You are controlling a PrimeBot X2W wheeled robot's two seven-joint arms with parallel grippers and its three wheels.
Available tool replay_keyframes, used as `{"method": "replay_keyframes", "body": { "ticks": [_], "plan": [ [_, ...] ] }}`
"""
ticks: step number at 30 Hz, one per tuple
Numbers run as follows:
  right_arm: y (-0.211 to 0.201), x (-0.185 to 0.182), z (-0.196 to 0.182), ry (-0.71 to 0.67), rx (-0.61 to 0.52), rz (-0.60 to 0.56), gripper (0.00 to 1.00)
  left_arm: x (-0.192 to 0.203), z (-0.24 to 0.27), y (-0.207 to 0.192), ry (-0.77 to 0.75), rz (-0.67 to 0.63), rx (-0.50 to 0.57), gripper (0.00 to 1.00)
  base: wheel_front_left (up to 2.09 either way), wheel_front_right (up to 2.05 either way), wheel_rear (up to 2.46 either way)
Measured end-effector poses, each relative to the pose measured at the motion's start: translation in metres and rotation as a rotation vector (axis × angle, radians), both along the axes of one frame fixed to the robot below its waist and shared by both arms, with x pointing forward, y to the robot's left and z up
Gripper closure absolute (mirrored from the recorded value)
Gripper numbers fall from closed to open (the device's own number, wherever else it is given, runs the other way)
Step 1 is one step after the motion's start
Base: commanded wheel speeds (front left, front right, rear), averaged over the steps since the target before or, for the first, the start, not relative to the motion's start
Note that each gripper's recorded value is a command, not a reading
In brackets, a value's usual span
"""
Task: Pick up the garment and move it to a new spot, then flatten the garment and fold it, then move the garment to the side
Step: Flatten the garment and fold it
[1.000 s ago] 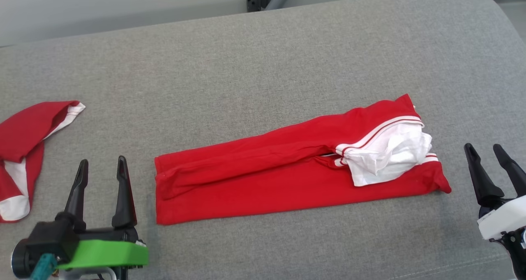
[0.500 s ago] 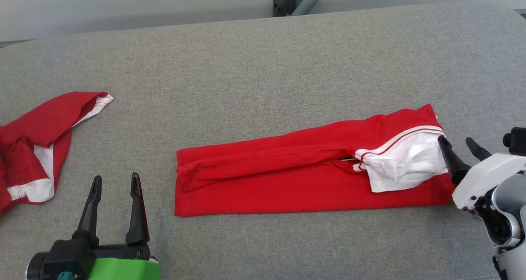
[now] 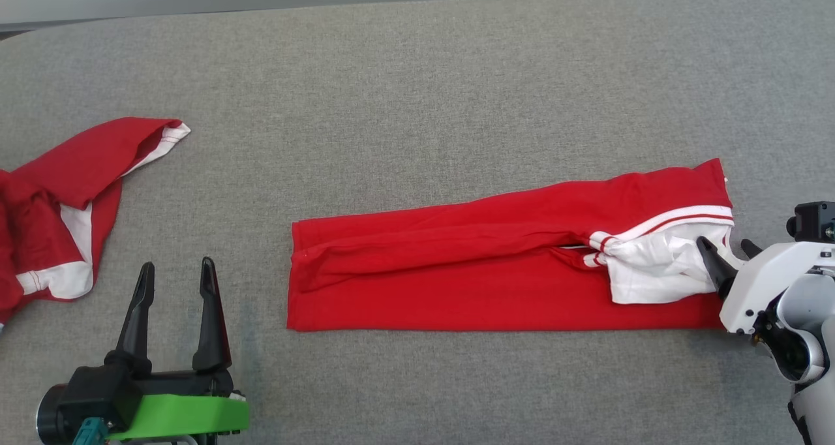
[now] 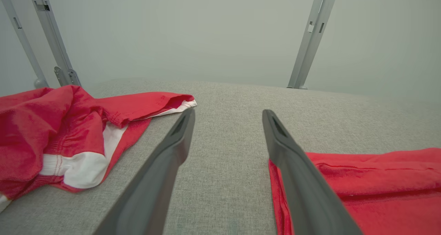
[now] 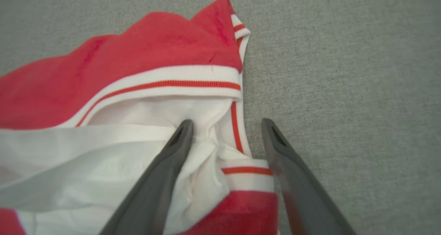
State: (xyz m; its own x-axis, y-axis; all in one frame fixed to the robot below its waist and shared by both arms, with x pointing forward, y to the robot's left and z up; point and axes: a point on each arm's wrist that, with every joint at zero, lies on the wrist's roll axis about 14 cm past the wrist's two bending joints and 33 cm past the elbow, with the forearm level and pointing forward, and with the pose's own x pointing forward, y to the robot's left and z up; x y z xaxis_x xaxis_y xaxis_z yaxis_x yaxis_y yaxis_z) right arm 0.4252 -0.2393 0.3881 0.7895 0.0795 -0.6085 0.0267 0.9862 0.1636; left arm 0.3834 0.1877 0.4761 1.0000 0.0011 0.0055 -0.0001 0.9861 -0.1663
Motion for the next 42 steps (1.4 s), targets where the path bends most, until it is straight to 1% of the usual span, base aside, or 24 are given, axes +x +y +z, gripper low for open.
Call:
{"method": "replay_keyframes", "body": {
  "ticks": [8, 9, 10, 15, 21, 24, 30, 34, 36, 38, 40, 42],
  "plan": [
    [0.014, 0.011, -0.019, 0.077, 0.048, 0.032, 0.0, 0.007, -0.002, 0.004, 0.002, 0.005, 0.002, 0.0, 0.0, 0.0, 0.0],
    [0.016, 0.012, -0.021, 0.084, 0.053, 0.038, 0.6, 0.007, -0.003, 0.006, 0.002, 0.01, 0.0, 0.0, 0.0, 0.0, 0.0],
    [0.018, 0.013, -0.022, 0.089, 0.066, 0.041, 1.0, 0.006, -0.003, 0.007, 0.004, 0.014, 0.0, 0.0, 0.0, 0.0, 0.0],
    [0.029, 0.015, -0.02, 0.093, 0.132, 0.059, 1.0, 0.005, -0.003, 0.01, 0.004, 0.025, -0.007, 0.0, 0.0, 0.0, 0.0],
    [0.013, 0.017, -0.006, 0.062, 0.194, 0.007, 1.0, 0.006, 0.0, 0.008, -0.006, 0.025, -0.013, 0.0, 0.0, 0.0, 0.0],
    [-0.015, 0.019, 0.007, 0.032, 0.194, -0.057, 1.0, 0.006, 0.002, 0.006, -0.01, 0.018, -0.014, 0.0, 0.0, 0.0, 0.0],
    [-0.083, 0.014, 0.028, -0.016, 0.141, -0.206, 1.0, 0.005, 0.002, 0.004, -0.009, 0.012, -0.014, 0.0, 0.0, 0.0, 0.0],
    [-0.114, 0.007, 0.039, -0.033, 0.115, -0.273, 1.0, 0.003, 0.001, 0.004, -0.005, 0.011, -0.013, 0.0, 0.0, 0.0, 0.0],
    [-0.116, 0.008, 0.05, -0.061, 0.124, -0.274, 1.0, 0.001, 0.0, 0.004, -0.001, 0.011, -0.013, 0.0, 0.0, 0.0, 0.0],
    [-0.108, 0.011, 0.062, -0.089, 0.136, -0.243, 1.0, -0.001, -0.001, 0.004, 0.003, 0.009, -0.014, 0.0, 0.0, 0.0, 0.0],
    [-0.089, 0.014, 0.076, -0.125, 0.176, -0.187, 1.0, -0.004, -0.002, 0.002, 0.009, 0.004, -0.017, 0.0, 0.0, 0.0, 0.0],
    [-0.061, 0.013, 0.085, -0.143, 0.22, -0.112, 1.0, -0.007, -0.002, 0.0, 0.008, 0.0, -0.019, 0.0, 0.0, 0.0, 0.0]
  ]
}}
